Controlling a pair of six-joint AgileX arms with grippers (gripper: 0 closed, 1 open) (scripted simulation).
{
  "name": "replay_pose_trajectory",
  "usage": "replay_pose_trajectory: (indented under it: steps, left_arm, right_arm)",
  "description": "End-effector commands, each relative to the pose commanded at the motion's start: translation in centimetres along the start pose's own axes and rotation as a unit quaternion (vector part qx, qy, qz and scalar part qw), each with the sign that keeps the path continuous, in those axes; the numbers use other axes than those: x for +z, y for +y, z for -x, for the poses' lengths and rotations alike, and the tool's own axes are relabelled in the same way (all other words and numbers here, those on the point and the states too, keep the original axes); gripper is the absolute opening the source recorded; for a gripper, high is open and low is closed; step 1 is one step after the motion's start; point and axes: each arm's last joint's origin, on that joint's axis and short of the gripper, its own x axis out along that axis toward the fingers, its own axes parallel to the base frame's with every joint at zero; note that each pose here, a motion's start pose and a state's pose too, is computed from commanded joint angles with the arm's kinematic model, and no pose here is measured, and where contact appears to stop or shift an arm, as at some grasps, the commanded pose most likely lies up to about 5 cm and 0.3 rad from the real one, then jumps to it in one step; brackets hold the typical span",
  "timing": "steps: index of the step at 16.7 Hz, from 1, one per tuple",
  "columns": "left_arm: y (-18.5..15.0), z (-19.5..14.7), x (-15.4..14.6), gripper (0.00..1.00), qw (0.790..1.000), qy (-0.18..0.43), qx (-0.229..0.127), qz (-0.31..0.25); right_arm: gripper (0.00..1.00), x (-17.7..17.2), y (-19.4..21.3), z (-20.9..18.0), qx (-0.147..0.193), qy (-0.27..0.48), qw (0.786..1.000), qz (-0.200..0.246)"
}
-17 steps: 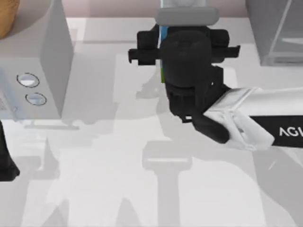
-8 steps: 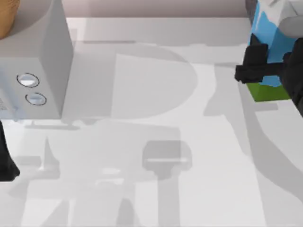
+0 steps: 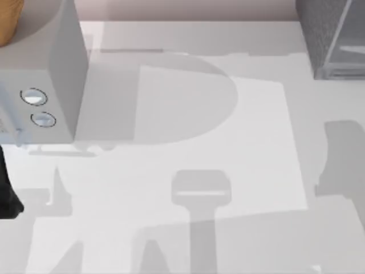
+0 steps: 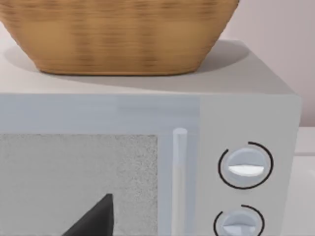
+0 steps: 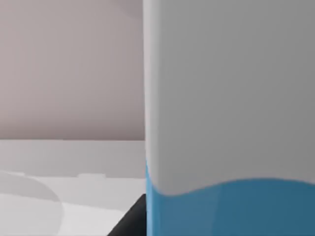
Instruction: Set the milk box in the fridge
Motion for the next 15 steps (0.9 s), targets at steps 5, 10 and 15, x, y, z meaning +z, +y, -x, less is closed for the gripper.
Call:
replay_pose_trajectory:
  steps: [5, 10, 15]
  left_arm:
    - [0.0, 0.0, 0.0, 1.0, 1.0, 0.0, 0.0, 0.0]
    - [0.0, 0.0, 0.0, 1.0, 1.0, 0.0, 0.0, 0.0]
    - [0.0, 0.0, 0.0, 1.0, 1.0, 0.0, 0.0, 0.0]
  right_arm:
    - [0.0, -3.8, -1.8, 2.2, -0.029, -0.014, 0.999, 0.014]
    - [0.0, -4.3, -2.1, 2.5, -0.04, -0.017, 0.999, 0.018]
    - [0.0, -4.3, -2.1, 2.4, -0.039, -0.015, 0.999, 0.018]
